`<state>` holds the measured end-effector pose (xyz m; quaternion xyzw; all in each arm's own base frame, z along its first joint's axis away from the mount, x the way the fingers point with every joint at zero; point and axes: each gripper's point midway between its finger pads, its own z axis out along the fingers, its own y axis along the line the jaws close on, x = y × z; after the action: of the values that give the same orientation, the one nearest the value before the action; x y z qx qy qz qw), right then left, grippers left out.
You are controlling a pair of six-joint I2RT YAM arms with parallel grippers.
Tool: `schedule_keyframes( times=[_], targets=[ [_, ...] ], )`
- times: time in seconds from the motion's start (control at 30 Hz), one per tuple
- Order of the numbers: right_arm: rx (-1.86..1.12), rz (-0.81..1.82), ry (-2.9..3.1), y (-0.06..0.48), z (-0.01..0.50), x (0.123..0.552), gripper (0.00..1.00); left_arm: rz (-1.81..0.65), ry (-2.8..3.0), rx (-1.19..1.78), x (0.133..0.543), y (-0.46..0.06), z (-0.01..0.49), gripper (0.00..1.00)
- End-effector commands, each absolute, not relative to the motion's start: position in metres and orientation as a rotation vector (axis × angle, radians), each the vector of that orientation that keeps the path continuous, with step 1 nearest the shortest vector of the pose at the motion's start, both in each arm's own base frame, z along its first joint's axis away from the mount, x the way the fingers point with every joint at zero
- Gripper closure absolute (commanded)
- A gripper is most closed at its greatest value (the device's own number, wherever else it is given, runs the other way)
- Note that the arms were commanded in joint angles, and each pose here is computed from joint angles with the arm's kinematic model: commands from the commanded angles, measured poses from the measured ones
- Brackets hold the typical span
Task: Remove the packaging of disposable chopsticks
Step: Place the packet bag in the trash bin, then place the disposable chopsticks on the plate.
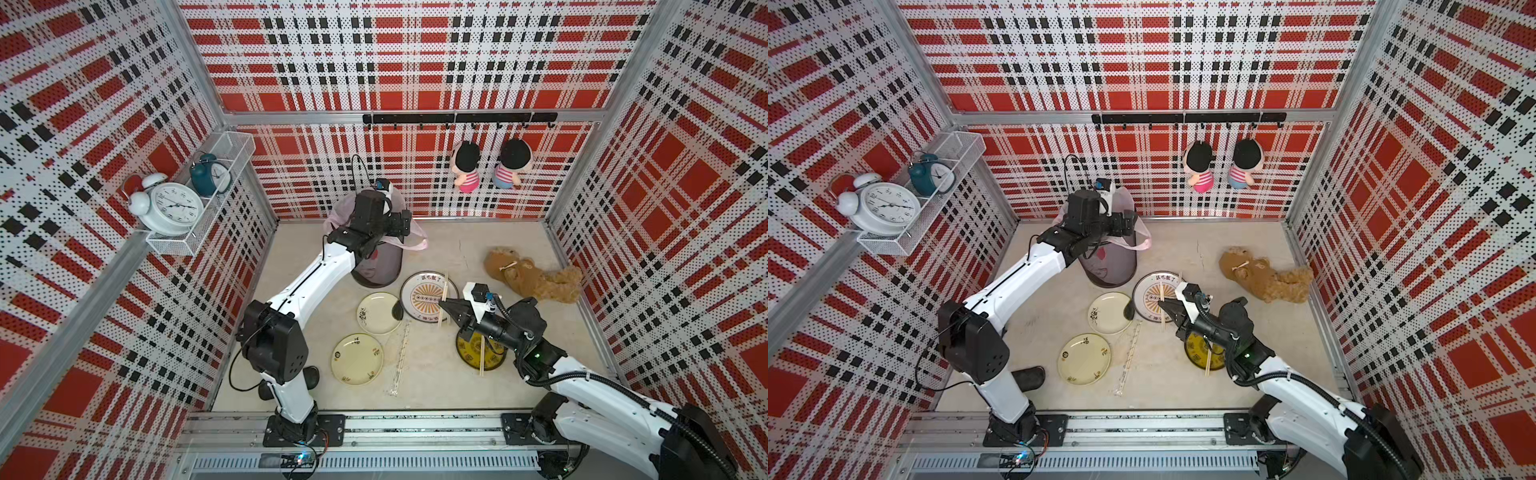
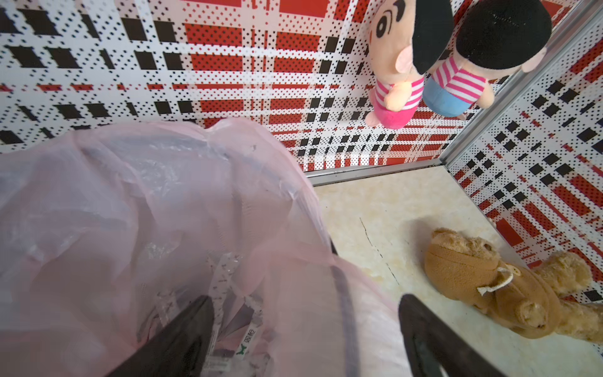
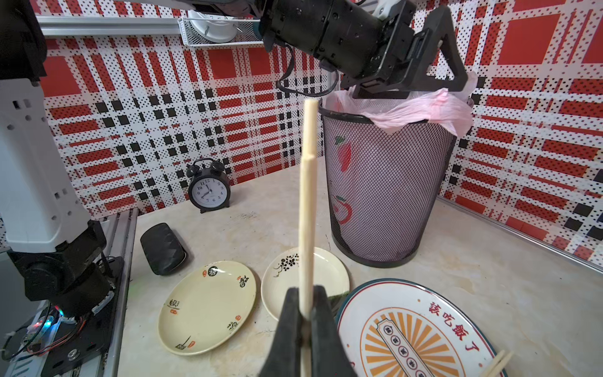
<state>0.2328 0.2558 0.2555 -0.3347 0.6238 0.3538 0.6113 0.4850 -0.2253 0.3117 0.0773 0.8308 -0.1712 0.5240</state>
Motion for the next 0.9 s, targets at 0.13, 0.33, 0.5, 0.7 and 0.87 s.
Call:
schedule_keyframes(
  times=[0.13,0.33,0.5,0.7,0.87],
  targets=[
    [-0.721,0.878,1.46,0.262,0.269,0.242,1.0,-0.465,1.77,0.053,0.439,-0.185,0.376,0.02],
    [-0.664,0.986,1.553,0.277,0.256,0.25,1.0,-0.506,1.702,0.014,0.398,-0.17,0.379,0.02],
    [-0.57,1.039,1.696,0.292,0.237,0.259,1.0,-0.492,1.711,-0.016,0.37,-0.16,0.36,0.02],
    [-0.414,1.083,1.862,0.305,0.223,0.262,1.0,-0.518,1.692,-0.032,0.338,-0.154,0.337,0.02],
    [-0.319,1.148,1.974,0.314,0.206,0.264,1.0,-0.559,1.719,0.011,0.32,-0.166,0.301,0.0]
  ],
)
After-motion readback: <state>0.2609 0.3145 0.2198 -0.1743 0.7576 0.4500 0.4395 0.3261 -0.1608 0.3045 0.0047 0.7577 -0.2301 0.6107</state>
